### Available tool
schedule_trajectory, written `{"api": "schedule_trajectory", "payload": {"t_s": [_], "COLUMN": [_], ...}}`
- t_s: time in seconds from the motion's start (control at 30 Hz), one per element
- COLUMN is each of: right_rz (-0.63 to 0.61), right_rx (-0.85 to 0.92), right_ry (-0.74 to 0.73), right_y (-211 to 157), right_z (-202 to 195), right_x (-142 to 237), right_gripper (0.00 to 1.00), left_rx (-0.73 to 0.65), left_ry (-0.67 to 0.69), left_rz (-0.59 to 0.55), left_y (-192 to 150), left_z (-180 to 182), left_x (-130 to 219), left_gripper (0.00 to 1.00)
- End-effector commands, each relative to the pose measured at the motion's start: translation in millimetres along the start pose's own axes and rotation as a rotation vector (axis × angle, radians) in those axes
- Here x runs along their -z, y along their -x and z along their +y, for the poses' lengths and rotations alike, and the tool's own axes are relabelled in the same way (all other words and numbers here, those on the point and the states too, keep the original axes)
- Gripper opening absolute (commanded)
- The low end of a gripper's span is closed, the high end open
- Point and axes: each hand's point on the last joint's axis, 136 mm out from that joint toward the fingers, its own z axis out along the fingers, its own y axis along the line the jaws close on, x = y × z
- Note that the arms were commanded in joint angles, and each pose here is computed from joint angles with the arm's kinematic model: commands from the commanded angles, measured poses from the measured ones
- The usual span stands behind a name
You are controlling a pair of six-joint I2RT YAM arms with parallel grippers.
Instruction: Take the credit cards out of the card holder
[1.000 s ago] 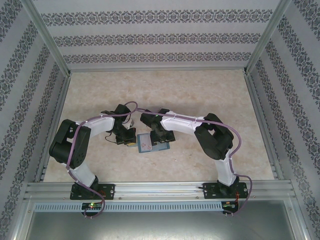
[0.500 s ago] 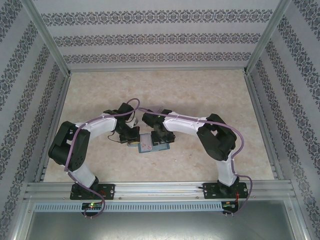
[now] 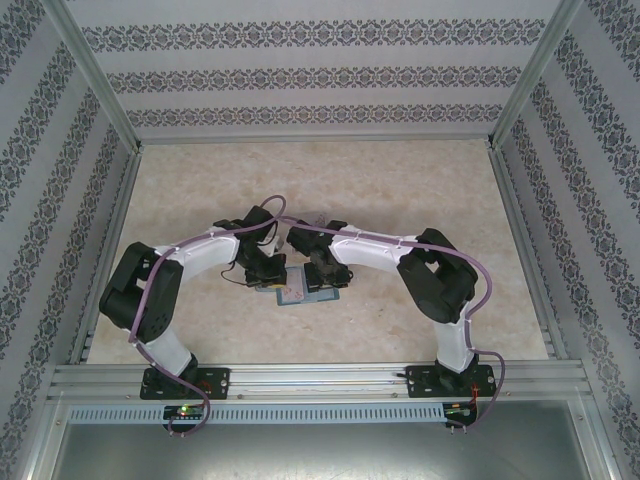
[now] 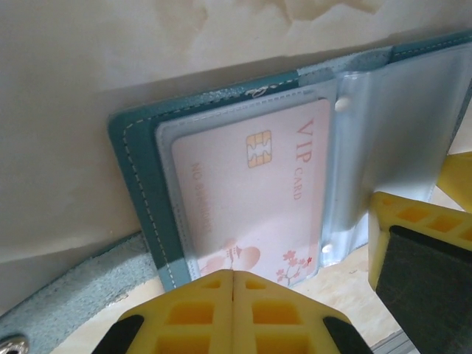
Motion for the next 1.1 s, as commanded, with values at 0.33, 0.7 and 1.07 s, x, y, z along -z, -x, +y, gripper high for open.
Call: {"api": "schedule_trajectory", "payload": {"t_s": [0.33, 0.7, 1.07], "right_rz": [-0.040, -0.065, -0.078], "right_rx": [-0.014, -0.017, -0.008], "right_ry": [0.015, 0.066, 0.126], "right_y": [1.2, 6.4, 11.2], "right_z": [-4.6, 3.1, 16.0], "right_x": [24.8, 38.1, 47.9], "right_gripper": [0.54, 0.53, 0.44], "left_rx": [-0.003, -0.007, -0.007], "left_ry": [0.057, 0.068, 0.076], "left_rz": [0.036, 0.025, 0.025], "left_y": [-4.0, -4.5, -5.5], "left_z": [11.2, 12.9, 14.8], "left_x": [-14.5, -11.3, -11.3], "left_gripper": [0.02, 0.02, 0.01]}}
